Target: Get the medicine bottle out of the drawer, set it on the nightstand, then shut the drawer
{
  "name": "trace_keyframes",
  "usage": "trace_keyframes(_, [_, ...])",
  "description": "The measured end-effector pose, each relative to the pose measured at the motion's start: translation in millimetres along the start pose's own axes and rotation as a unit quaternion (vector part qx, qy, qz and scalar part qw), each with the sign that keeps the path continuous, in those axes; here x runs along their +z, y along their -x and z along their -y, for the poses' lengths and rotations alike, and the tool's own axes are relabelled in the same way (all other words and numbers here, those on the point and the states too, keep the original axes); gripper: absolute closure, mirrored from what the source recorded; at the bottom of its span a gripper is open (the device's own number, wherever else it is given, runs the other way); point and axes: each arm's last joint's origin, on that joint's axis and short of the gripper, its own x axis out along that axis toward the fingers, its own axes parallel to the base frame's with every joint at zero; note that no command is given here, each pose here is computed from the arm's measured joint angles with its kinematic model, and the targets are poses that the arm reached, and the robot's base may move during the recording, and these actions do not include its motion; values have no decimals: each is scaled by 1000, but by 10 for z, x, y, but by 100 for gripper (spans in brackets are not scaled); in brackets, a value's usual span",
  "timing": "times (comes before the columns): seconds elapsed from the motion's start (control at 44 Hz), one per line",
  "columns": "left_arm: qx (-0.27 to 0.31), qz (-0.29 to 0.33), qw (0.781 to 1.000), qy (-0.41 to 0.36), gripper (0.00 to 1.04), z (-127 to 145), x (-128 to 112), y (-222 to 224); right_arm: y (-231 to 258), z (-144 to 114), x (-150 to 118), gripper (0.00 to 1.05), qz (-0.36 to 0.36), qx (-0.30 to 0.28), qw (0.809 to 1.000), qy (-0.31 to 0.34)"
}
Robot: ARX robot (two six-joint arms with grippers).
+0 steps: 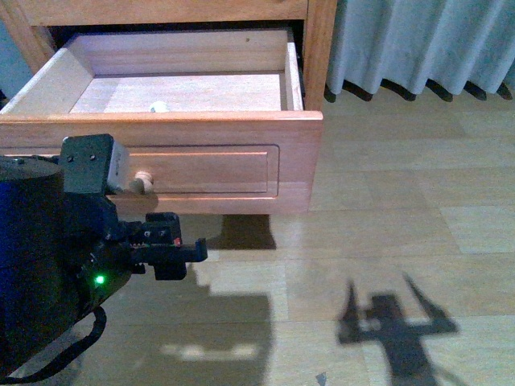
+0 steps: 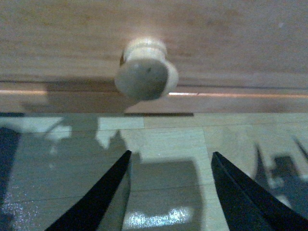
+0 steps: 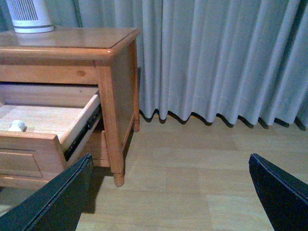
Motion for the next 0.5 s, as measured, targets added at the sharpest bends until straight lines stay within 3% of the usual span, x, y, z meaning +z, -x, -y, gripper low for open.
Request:
trace_keyframes(0.114, [4, 0, 1000, 8, 35, -47, 56, 23, 0, 0, 0, 7, 0, 0, 1000, 0])
trace_keyframes(0.273, [1, 14, 1000, 26, 7, -143, 335, 208, 0, 0, 0, 7, 0, 0, 1000, 0])
trace_keyframes(0.5, [-26, 23, 999, 30, 6, -231, 752, 595, 0, 0, 0, 7, 0, 0, 1000, 0])
